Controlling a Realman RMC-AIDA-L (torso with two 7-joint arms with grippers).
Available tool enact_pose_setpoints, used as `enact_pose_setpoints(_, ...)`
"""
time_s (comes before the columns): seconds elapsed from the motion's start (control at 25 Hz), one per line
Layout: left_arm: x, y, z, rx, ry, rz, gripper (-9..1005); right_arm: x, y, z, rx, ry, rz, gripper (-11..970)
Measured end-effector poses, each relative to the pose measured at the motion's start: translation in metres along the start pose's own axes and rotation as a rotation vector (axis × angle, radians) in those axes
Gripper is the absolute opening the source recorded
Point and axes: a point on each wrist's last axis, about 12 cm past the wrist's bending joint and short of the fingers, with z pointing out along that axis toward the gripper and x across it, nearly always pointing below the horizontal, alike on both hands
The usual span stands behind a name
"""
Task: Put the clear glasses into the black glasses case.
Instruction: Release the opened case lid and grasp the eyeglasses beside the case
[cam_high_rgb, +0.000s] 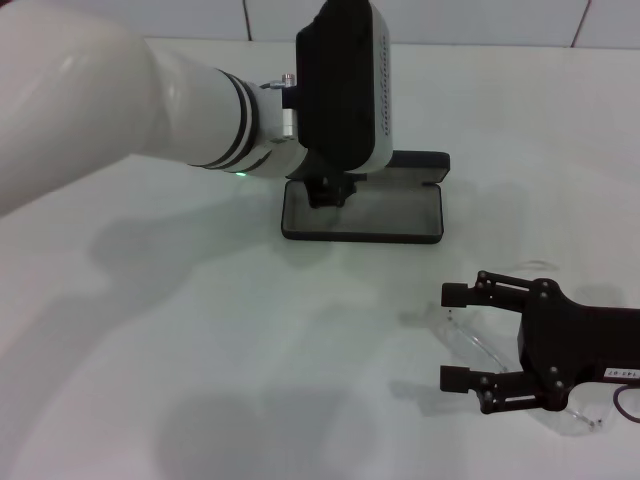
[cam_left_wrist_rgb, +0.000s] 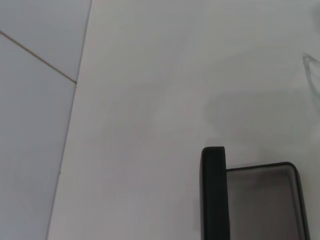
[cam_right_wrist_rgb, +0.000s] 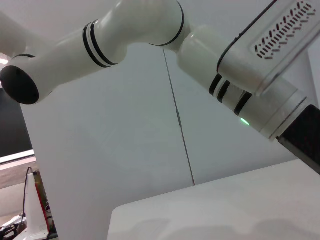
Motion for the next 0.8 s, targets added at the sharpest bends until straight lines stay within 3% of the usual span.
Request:
enact_pose_setpoints(0.16, -0.004, 0.003, -0.009, -0.029, -0.053, -0.037, 236, 0.000, 0.000, 0.000, 0.001, -0.001, 0.001, 870)
enact_pose_setpoints(0.32, -0.006, 0.007, -0.046, -0.103, -0.242, -0.173, 237, -0.004, -0.002, -0.006, 0.012, -0.003, 0.036, 869)
enact_pose_setpoints(0.36, -0.006, 0.007, -0.046, -0.103, -0.242, -0.173, 237, -0.006, -0.004, -0.009, 0.019, -0.002, 0.055, 869)
enact_pose_setpoints(0.4, 0.002, -0.001, -0.069, -0.159, -0.342, -0.254, 237, -0.008, -0.007, -0.013, 0.029, -0.001, 0.080, 869)
enact_pose_setpoints(0.56, 0.023, -0.021, -0.100, -0.197, -0.530, -0.371, 238, -0.025, -0.018, -0.037, 0.069, 0.004, 0.157, 867)
enact_pose_setpoints(0.8, 0.067, -0.060, -0.127, -0.191, -0.784, -0.535, 240, -0.080, -0.035, -0.068, 0.079, 0.111, 0.288, 860)
